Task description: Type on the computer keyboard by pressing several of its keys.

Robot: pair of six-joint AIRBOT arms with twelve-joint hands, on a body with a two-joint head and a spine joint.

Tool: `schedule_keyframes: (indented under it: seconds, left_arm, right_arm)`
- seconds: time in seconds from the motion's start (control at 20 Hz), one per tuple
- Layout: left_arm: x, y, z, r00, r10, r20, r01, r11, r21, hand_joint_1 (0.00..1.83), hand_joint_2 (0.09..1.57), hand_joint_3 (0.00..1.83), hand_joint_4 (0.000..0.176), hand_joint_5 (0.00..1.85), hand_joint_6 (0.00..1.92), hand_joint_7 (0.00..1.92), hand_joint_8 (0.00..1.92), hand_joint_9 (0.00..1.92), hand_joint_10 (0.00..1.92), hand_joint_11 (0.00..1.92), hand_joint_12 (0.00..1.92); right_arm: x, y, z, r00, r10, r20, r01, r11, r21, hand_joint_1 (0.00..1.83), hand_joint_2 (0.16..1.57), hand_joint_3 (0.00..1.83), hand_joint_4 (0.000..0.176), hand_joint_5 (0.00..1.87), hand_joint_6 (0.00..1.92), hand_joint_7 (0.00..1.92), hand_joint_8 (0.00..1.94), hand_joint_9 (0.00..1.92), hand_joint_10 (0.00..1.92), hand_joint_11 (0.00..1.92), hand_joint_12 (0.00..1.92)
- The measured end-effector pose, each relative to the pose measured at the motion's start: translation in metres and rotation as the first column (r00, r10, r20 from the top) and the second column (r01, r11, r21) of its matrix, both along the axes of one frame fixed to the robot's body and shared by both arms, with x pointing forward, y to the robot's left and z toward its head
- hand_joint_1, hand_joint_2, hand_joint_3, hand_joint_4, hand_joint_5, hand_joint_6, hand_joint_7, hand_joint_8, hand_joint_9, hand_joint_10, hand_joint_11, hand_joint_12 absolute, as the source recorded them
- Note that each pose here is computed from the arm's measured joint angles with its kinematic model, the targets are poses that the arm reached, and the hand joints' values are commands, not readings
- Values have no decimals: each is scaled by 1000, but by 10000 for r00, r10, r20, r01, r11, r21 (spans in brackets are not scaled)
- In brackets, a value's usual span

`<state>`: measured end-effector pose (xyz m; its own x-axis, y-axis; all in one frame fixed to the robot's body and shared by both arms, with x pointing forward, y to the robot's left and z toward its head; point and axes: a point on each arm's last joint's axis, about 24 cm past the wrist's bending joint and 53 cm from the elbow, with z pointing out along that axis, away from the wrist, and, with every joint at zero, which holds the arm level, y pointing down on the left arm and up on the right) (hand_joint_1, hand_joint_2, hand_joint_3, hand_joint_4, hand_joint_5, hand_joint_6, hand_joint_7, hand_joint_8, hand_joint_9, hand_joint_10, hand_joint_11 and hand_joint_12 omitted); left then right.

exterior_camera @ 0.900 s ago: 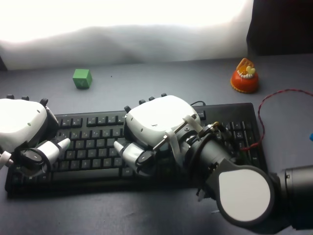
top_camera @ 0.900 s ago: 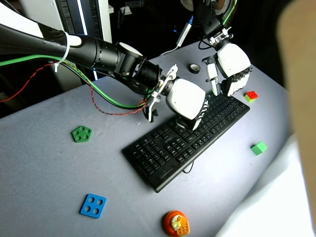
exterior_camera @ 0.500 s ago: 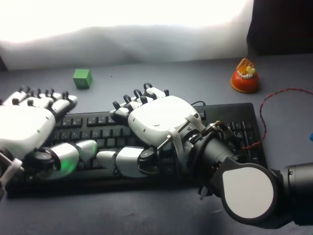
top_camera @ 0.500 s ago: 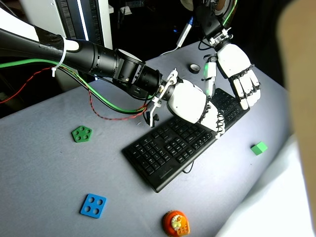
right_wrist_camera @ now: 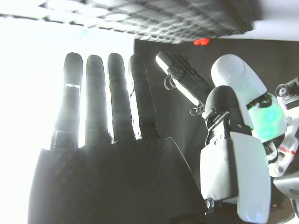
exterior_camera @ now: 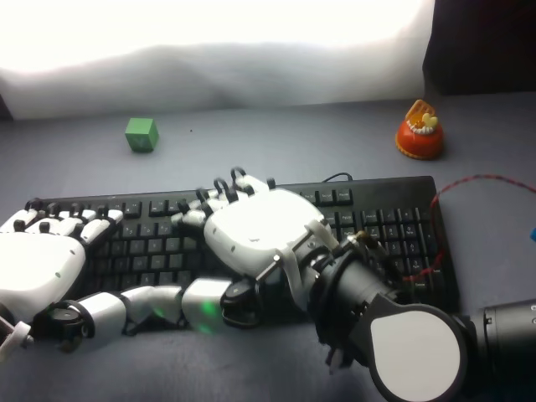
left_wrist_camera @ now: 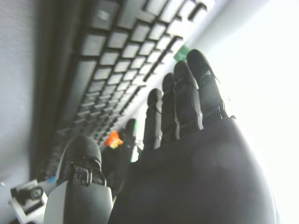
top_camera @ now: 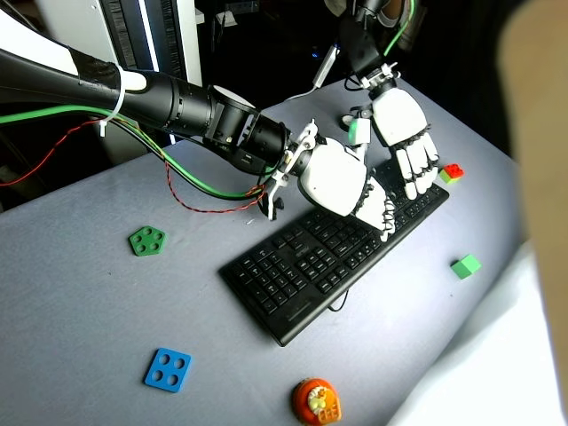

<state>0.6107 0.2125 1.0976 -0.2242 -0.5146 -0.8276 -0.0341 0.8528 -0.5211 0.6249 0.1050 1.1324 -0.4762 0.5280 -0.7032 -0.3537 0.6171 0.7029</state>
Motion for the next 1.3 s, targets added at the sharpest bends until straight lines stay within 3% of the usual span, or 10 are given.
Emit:
schedule_keyframes:
  seconds: [0.15, 0.35, 0.6, 0.75, 0.85, 1.0, 1.1, 1.2, 1.25, 1.3]
  left_arm:
    - [0, -3, -5, 10000, 44, -9, -44, 9999, -121, 59, 1230, 0, 64, 208, 18, 280, 8, 277, 12, 0, 773]
    - [1, -9, -8, 10000, -2, -4, 2, 9997, -262, 42, 1242, 3, 54, 270, 12, 294, 2, 291, 4, 0, 760]
    - [3, -11, -6, 9999, 35, 112, -31, 9994, -333, 24, 1269, 4, 1, 425, 24, 403, 9, 365, 10, 0, 884]
    - [4, -10, -2, 9995, 26, 308, -17, 9996, -289, 41, 1275, 1, 0, 731, 33, 511, 4, 409, 6, 0, 904]
    - [5, -9, 2, 9989, 59, 464, -46, 9996, -278, 27, 1286, 2, 0, 806, 24, 542, 5, 406, 1, 0, 848]
    - [5, -9, 2, 9988, 72, 485, -59, 9996, -284, 37, 1301, 2, 0, 659, 1, 713, 18, 538, 24, 0, 896]
    - [5, -9, 2, 9988, 64, 477, -51, 9996, -277, 31, 1324, 3, 0, 440, 0, 697, 1, 681, 39, 117, 1120]
    - [5, -9, 1, 9990, 80, 450, -67, 9996, -286, 14, 1342, 3, 21, 367, 0, 564, 0, 658, 6, 252, 1119]
    - [5, -9, 0, 9992, 87, 401, -75, 9995, -299, 52, 1339, 1, 0, 518, 31, 542, 0, 581, 0, 150, 1129]
    - [4, -9, -1, 9993, 84, 352, -73, 9995, -316, 88, 1330, 0, 0, 709, 46, 553, 2, 532, 0, 58, 1133]
  right_arm:
    - [-2, 0, -2, 9999, 104, 2, -104, 9998, -152, 51, 1135, 5, 0, 487, 31, 477, 14, 362, 28, 0, 955]
    - [-3, -1, -5, 9999, 101, -46, -102, 9998, -189, 36, 1148, 6, 0, 553, 41, 535, 16, 413, 37, 0, 1028]
    - [-3, -1, -3, 9999, 104, 29, -104, 9997, -200, 10, 1177, 7, 0, 668, 50, 652, 18, 528, 51, 0, 1241]
    - [-4, -1, -1, 9999, 105, 135, -102, 9997, -211, 0, 1173, 2, 0, 923, 100, 768, 20, 563, 48, 0, 1293]
    - [-5, -1, 0, 9998, 94, 181, -91, 9998, -194, 0, 1182, 2, 0, 1067, 73, 869, 16, 569, 36, 0, 1308]
    - [-4, -2, 3, 9994, 63, 349, -55, 9997, -225, 7, 1192, 4, 0, 829, 1, 1020, 47, 955, 199, 0, 1393]
    - [-3, -3, 5, 9990, 53, 441, -43, 9997, -230, 0, 1191, 3, 0, 686, 2, 1002, 29, 1074, 256, 115, 1510]
    - [-4, -3, 6, 9990, 50, 443, -40, 9998, -216, 0, 1202, 1, 0, 690, 9, 843, 1, 794, 443, 277, 1581]
    - [-4, -3, 5, 9992, 60, 404, -51, 9997, -219, 1, 1208, 2, 0, 773, 41, 757, 0, 589, 411, 230, 1622]
    - [-4, -3, 3, 9997, 37, 261, -32, 9998, -177, 0, 1205, 1, 0, 919, 96, 733, 0, 486, 364, 97, 1629]
